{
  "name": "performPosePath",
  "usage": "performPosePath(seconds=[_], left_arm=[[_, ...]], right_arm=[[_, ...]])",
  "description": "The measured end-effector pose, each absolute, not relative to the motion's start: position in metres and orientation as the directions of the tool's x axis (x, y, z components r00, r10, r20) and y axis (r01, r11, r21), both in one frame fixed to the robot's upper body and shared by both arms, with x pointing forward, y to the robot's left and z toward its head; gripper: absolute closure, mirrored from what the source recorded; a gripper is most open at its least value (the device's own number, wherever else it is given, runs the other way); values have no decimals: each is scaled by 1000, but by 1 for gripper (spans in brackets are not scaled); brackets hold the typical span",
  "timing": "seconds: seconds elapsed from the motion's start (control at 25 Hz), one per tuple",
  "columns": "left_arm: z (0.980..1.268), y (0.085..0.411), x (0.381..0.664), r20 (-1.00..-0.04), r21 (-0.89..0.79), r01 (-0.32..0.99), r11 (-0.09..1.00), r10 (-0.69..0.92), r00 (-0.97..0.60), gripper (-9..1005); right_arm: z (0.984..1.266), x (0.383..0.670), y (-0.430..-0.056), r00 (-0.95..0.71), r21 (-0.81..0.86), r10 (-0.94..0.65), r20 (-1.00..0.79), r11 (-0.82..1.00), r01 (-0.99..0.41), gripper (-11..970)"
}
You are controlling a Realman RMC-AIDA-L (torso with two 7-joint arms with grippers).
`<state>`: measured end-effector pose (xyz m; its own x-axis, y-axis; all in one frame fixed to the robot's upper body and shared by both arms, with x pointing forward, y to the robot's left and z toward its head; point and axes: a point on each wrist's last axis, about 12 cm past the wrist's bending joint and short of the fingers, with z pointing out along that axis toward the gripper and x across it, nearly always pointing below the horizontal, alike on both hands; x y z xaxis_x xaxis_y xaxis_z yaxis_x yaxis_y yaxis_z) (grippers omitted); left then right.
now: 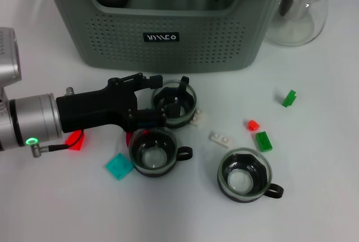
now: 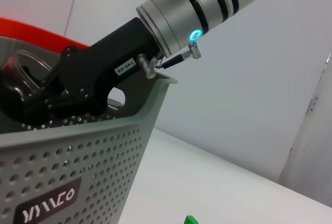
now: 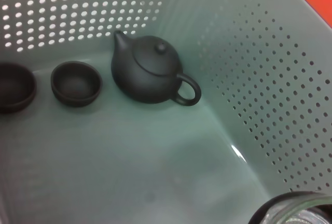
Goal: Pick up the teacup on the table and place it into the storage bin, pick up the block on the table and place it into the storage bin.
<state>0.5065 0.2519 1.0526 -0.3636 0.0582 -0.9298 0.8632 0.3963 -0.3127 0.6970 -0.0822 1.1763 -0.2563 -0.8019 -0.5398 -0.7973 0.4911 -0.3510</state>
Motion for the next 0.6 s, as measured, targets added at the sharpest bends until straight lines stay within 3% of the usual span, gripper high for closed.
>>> performPosePath(seconds=[0.6], left_arm=[[1052,252,506,-929,-314,862,398,59,-366,137]], right_arm=[[1171,694,-81,-248,-362,-821,-515,470,-805,798]])
